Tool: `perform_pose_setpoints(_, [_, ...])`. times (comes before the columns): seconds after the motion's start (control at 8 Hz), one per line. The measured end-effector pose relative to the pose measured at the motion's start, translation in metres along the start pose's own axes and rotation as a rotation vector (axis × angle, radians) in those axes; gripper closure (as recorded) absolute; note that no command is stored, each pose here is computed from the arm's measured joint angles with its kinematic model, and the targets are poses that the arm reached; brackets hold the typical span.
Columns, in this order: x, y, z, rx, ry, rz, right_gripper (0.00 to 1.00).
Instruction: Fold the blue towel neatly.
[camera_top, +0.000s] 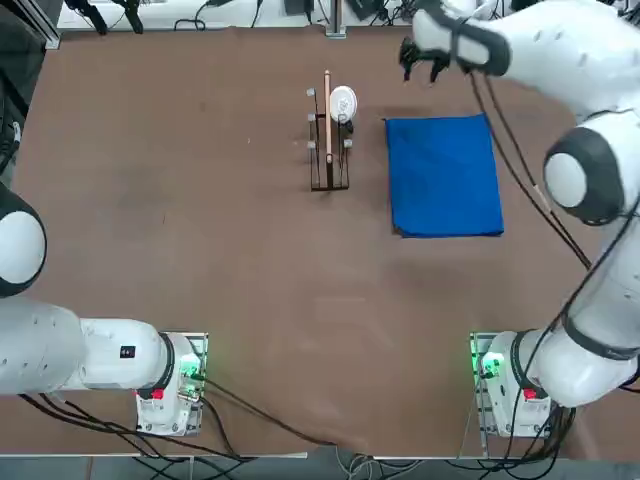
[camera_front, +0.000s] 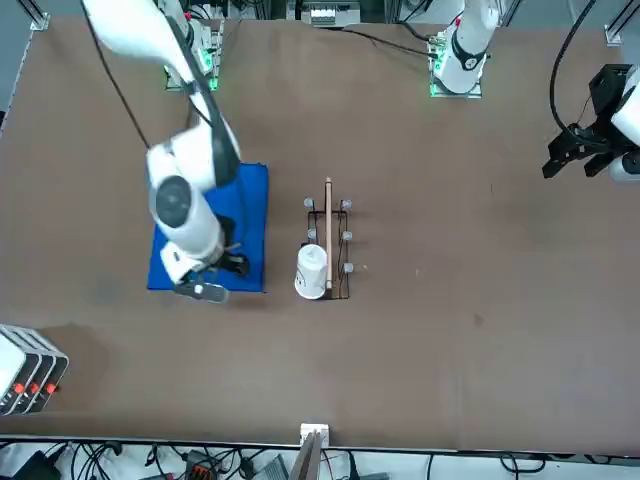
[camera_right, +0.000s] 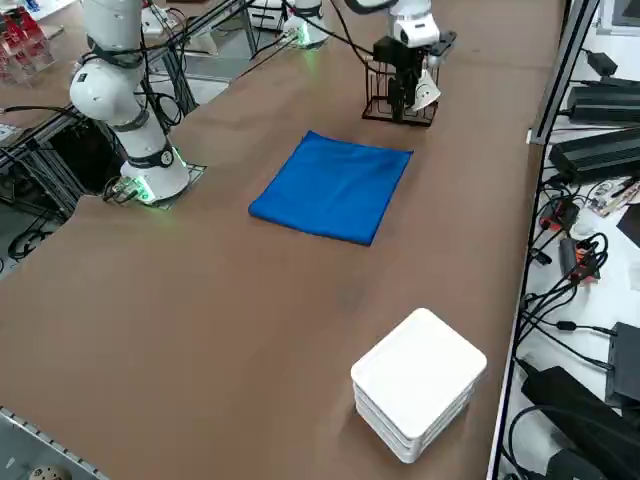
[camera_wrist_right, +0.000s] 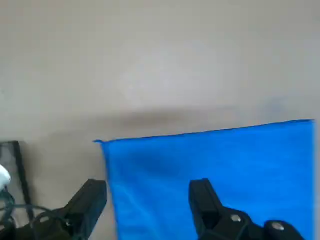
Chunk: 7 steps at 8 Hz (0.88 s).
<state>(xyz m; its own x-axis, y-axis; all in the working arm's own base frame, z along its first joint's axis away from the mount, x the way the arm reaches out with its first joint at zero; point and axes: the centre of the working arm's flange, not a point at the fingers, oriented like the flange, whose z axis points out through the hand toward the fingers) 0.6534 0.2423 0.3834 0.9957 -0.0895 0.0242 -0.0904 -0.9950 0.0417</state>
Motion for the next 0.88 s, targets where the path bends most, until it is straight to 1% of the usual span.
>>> perform_pose_setpoints(0.38, [0.014, 0.101, -0.055, -0.018, -0.047, -0.123, 0.00])
perform_pose_setpoints(0.62, [0.019, 0.169, -0.078, -0.017, -0.061, -0.173, 0.00])
perform_pose_setpoints(0.88, [0.016, 0.228, -0.105, -0.012, -0.068, -0.200, 0.00])
